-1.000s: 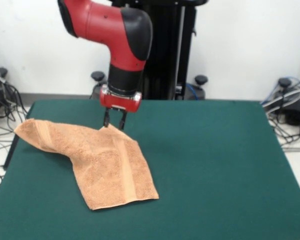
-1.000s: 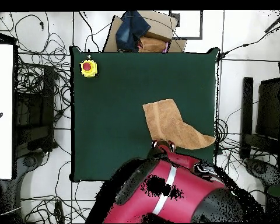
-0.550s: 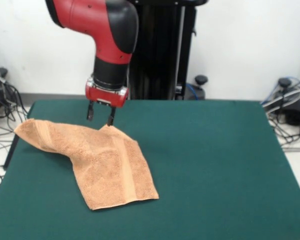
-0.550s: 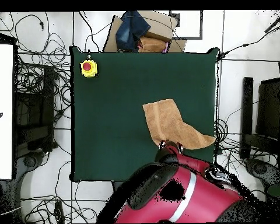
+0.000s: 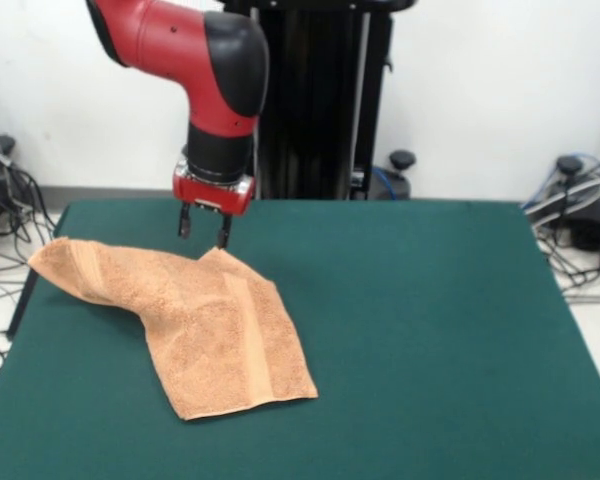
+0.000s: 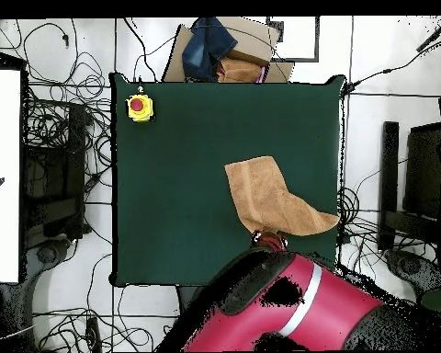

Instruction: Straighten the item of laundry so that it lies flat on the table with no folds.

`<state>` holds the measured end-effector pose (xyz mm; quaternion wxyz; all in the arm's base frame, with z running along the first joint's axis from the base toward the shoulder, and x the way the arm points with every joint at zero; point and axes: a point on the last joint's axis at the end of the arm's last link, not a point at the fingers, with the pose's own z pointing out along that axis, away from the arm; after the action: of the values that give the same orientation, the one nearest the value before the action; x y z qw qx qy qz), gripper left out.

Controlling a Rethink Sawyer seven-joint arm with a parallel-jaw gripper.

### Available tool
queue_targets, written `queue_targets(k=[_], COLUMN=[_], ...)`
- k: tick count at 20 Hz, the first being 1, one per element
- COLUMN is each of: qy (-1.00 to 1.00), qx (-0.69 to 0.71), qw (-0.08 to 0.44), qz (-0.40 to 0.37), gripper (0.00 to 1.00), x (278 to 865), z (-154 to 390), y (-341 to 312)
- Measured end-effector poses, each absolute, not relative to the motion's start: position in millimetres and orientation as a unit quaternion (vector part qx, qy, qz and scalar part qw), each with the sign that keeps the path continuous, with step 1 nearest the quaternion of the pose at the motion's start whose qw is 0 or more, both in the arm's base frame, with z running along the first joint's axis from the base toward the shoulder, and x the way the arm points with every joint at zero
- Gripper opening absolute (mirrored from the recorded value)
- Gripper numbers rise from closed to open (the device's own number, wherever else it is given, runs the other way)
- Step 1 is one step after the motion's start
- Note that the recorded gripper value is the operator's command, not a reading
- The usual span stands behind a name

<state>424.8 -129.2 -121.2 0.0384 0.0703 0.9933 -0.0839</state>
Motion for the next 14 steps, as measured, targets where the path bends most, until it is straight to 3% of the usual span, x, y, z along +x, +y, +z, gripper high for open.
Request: queue_targets(k=[14], qy=[0.994], qx=[0.076], qw=[0.032], qz=[-0.075], gripper=[1.00], x=[410.6], z=[-135.2], y=[-127.5])
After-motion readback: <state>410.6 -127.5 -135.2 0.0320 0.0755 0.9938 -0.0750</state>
